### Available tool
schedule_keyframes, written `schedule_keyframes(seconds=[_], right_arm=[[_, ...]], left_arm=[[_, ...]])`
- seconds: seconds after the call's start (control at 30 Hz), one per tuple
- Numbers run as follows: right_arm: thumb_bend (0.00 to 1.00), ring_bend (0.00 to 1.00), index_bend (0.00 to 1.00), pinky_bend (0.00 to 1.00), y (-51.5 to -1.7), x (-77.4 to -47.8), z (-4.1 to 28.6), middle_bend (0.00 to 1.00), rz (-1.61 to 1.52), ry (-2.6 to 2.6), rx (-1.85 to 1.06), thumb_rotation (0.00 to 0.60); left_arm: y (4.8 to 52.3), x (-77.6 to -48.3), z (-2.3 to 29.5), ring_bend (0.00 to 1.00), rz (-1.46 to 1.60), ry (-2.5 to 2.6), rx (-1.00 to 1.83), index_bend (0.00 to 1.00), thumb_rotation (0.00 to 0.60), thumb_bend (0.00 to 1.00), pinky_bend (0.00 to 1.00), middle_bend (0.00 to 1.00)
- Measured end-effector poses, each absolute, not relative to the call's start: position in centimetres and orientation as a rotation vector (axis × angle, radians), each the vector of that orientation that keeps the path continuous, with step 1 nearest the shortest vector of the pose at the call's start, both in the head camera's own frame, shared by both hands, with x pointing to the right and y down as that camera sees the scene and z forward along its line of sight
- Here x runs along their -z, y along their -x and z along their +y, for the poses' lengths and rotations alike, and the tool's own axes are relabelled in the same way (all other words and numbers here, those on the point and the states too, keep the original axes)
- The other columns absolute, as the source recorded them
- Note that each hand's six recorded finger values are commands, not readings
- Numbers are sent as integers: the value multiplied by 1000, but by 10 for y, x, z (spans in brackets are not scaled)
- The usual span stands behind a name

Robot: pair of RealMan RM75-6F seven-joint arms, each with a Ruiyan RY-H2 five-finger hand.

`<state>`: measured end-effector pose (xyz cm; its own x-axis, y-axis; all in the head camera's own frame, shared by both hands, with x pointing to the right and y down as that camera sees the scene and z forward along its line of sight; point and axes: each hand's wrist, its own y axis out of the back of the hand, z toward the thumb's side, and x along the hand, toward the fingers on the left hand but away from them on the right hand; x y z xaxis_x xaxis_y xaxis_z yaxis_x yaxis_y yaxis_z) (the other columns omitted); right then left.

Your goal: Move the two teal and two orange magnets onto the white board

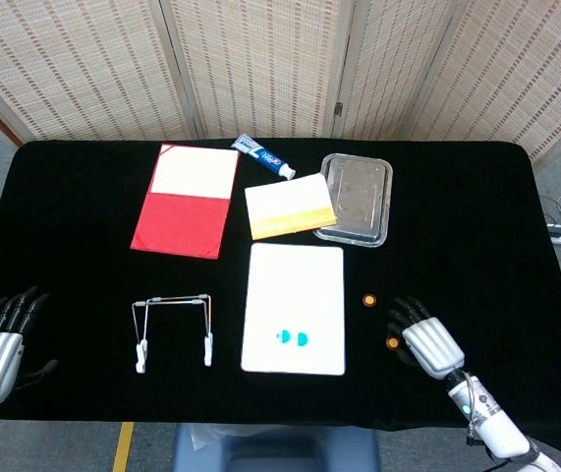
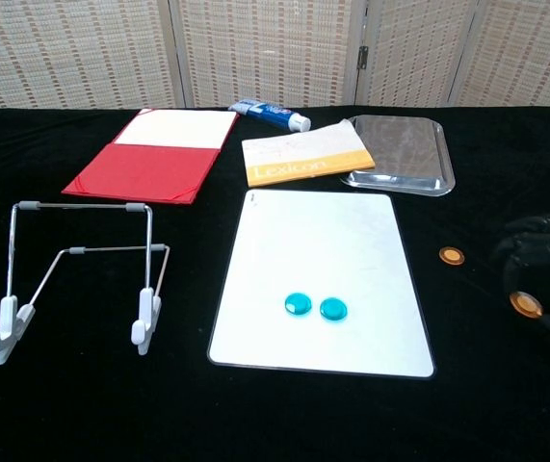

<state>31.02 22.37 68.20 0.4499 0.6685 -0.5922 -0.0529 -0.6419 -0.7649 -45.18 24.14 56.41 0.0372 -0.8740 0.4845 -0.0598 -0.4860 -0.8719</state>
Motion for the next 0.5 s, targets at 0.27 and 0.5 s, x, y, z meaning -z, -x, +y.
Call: schedule_keyframes(seconds=[0.27,0.5], right_arm=[[465,43,537,0,-226,-676,171,233,-473,1993,-1087,600],[465,40,537,0,-165,-687,155,227,-404,2014,-1052,600]], left_arm=[[454,-561,243,57,968,1631,1529,39,600,211,0,17],[459,-560,246,57,972,1625,1542,39,600,211,0,17]])
